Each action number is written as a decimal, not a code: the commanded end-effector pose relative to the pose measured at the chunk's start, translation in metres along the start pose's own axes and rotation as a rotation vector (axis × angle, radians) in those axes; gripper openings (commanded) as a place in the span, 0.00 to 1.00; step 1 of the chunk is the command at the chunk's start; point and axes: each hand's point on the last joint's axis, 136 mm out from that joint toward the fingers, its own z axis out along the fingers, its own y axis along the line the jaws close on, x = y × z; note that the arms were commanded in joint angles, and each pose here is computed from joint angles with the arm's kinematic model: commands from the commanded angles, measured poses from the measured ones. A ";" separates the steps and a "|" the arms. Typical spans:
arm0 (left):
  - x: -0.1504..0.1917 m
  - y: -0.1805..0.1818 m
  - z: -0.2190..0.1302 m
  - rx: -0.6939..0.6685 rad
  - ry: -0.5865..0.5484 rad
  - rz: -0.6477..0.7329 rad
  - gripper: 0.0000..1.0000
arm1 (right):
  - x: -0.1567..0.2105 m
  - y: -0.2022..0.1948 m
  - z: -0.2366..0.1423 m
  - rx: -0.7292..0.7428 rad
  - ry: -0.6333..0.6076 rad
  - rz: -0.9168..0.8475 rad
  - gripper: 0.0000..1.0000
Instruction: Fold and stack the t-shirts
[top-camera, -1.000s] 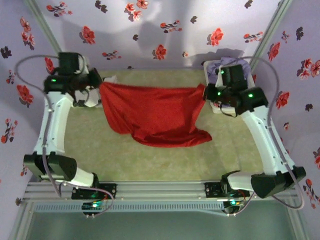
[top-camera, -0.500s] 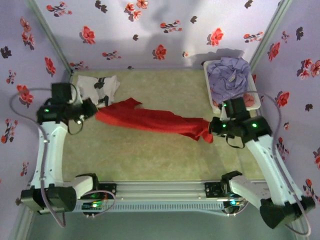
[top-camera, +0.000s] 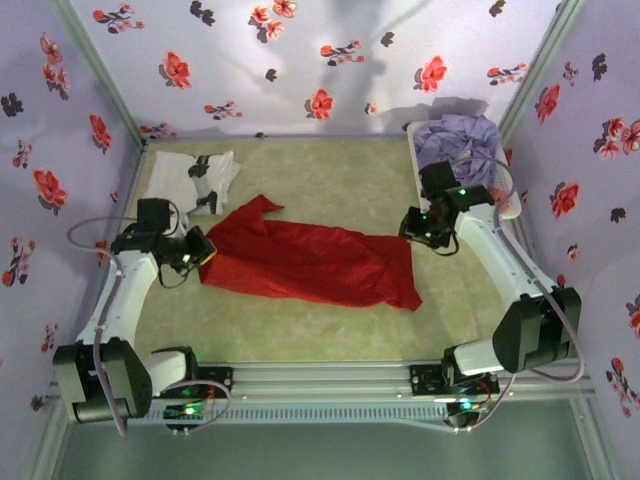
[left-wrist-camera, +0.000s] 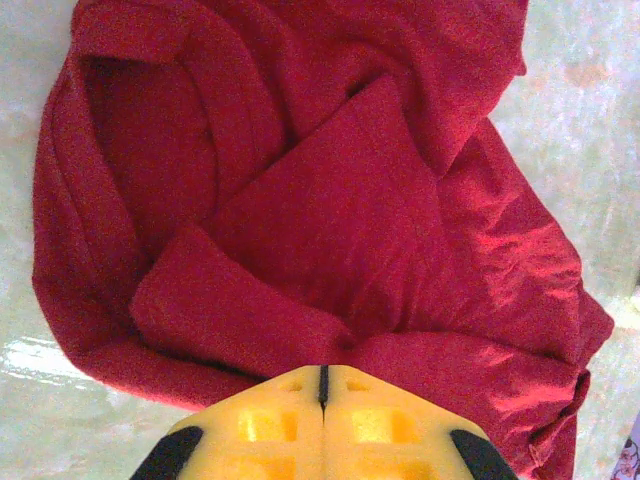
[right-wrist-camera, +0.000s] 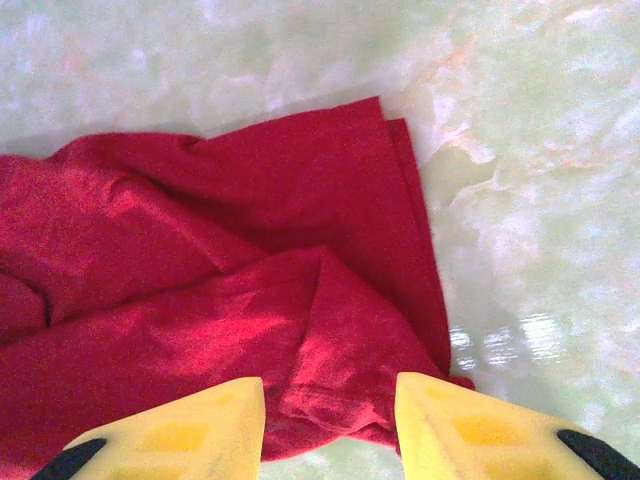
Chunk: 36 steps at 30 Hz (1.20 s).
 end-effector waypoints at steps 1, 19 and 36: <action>-0.007 -0.011 -0.003 0.035 -0.018 0.013 0.00 | 0.032 -0.002 0.009 0.073 0.033 -0.040 0.40; 0.021 0.007 0.020 0.029 0.019 -0.037 0.00 | 0.080 0.026 0.093 0.259 0.116 -0.204 0.38; 0.027 0.011 0.022 0.021 0.025 -0.034 0.00 | 0.099 0.010 0.108 0.456 0.189 -0.318 0.31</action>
